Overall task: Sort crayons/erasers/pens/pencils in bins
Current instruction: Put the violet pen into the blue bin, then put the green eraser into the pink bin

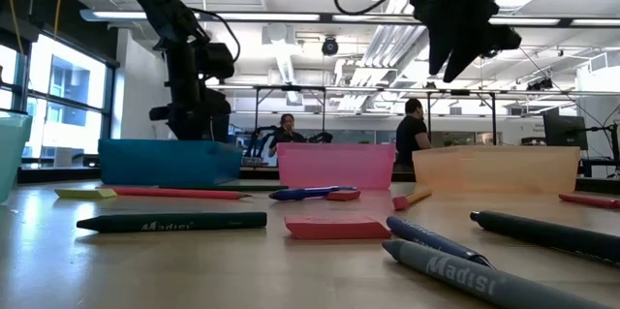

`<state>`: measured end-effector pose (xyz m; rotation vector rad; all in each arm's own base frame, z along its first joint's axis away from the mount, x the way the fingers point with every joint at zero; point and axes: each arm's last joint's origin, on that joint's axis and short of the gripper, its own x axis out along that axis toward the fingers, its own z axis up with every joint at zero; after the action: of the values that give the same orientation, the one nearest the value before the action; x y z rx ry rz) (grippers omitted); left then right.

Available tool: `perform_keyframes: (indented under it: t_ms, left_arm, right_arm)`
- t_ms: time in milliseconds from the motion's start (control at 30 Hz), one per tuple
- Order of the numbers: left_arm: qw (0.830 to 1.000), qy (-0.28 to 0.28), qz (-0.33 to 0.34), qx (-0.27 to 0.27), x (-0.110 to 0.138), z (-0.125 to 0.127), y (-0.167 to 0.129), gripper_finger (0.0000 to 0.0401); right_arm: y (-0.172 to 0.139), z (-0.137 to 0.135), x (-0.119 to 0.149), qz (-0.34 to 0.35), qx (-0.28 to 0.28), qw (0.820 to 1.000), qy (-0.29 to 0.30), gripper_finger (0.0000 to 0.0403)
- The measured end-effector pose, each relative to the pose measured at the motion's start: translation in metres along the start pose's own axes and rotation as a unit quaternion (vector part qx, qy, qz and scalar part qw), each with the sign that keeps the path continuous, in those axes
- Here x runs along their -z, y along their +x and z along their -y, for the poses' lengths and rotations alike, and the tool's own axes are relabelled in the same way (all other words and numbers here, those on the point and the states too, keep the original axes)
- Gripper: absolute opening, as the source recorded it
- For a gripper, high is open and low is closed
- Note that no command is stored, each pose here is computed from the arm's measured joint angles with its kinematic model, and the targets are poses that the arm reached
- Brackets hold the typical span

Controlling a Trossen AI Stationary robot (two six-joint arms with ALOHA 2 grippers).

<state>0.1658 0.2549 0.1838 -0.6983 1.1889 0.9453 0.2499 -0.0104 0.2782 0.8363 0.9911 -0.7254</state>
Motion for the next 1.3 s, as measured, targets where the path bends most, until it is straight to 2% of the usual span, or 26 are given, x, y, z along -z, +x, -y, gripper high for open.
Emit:
perform_keyframes:
  t_ms: [333,600,767,900,1067,1200,1300]
  left_arm:
    - [1.000,0.023,-0.004,0.002,-0.004,0.000,-0.007,0.0132]
    - [0.997,0.070,0.002,0.016,-0.021,0.001,-0.042,0.0129]
    - [0.993,0.085,0.025,0.079,-0.024,0.007,-0.069,0.0122]
    - [0.984,0.104,0.052,0.134,-0.016,0.016,-0.092,0.0122]
    - [0.976,0.141,0.074,0.148,0.001,0.034,-0.115,0.0121]
    - [0.969,0.175,0.065,0.164,0.025,0.050,-0.116,0.0122]
    - [0.960,0.182,0.034,0.213,0.050,0.060,-0.110,0.0120]
  right_arm:
    - [-0.005,-0.017,0.030,0.019,-0.003,0.999,0.044,0.0121]
    - [-0.010,-0.027,0.056,0.010,-0.019,0.995,0.093,0.0121]
    - [-0.014,-0.032,0.071,-0.002,-0.034,0.993,0.115,0.0121]
    - [-0.018,-0.040,0.083,-0.011,-0.062,0.991,0.117,0.0121]
    - [-0.021,-0.050,0.094,-0.020,-0.104,0.986,0.128,0.0121]
    - [-0.015,-0.062,0.102,-0.027,-0.129,0.983,0.129,0.0121]
    - [-0.011,-0.074,0.109,-0.031,-0.125,0.985,0.111,0.0121]
